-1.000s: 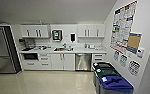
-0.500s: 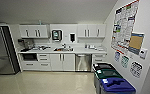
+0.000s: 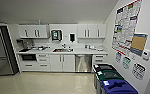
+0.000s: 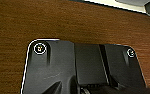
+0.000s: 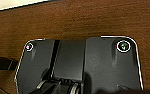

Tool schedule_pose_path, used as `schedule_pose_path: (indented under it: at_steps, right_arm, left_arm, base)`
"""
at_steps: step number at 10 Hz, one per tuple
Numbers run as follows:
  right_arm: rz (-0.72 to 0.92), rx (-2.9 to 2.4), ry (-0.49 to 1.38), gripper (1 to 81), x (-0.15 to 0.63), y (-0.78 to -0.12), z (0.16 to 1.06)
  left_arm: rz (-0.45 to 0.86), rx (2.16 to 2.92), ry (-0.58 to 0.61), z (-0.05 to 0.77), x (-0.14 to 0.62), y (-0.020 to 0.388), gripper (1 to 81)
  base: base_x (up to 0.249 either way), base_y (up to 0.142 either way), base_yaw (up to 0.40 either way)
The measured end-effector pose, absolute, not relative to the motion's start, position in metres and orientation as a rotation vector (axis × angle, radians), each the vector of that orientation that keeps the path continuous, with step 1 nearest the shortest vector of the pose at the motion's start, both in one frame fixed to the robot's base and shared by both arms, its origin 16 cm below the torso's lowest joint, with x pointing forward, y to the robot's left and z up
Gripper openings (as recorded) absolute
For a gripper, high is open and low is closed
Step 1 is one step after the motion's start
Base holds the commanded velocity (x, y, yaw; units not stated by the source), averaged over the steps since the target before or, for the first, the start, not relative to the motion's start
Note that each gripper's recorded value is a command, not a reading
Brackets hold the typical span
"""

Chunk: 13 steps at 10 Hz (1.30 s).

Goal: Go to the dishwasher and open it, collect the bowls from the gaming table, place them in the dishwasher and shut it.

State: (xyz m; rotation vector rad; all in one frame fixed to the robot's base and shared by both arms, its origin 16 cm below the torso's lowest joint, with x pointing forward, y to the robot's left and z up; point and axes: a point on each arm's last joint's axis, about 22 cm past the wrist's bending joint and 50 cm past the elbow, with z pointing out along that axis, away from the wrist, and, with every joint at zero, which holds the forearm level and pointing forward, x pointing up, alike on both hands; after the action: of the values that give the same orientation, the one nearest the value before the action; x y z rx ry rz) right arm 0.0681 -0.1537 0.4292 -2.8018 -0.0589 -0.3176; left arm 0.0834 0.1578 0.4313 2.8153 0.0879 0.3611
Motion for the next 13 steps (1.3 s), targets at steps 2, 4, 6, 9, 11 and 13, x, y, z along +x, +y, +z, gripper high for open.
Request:
schedule_pose_path:
  at_steps: [2, 4, 6, 9, 11, 13]
  right_arm:
    - [-0.319, -2.802, -0.061, 81.1, 0.0708, -0.1537, 0.4295]
    - [-0.324, -2.802, -0.062, 81.1, 0.0740, -0.1544, 0.4299]
    - [-0.320, -2.801, -0.062, 81.1, 0.0723, -0.1532, 0.4298]
    - [-0.320, -2.799, -0.062, 81.1, 0.0719, -0.1526, 0.4299]
    - [-0.318, -2.799, -0.062, 81.1, 0.0714, -0.1522, 0.4299]
    - [-0.322, -2.801, -0.063, 81.1, 0.0735, -0.1547, 0.4299]
  left_arm:
    - [0.362, 2.815, 0.087, 0.4314, 0.0843, 0.1573, 81.1]
    - [0.361, 2.814, 0.088, 0.4313, 0.0836, 0.1569, 81.1]
    - [0.363, 2.814, 0.088, 0.4315, 0.0843, 0.1573, 81.1]
    - [0.363, 2.815, 0.088, 0.4314, 0.0840, 0.1575, 81.1]
    - [0.363, 2.815, 0.088, 0.4314, 0.0840, 0.1575, 81.1]
    - [0.367, 2.811, 0.087, 0.4321, 0.0865, 0.1551, 81.1]
  base:
    - [0.109, 0.000, 0.000]
    - [0.109, 0.000, 0.000]
    - [0.109, 0.000, 0.000]
    - [0.109, 0.000, 0.000]
    - [0.109, 0.076, 0.000]
    - [0.109, 0.076, 0.000]
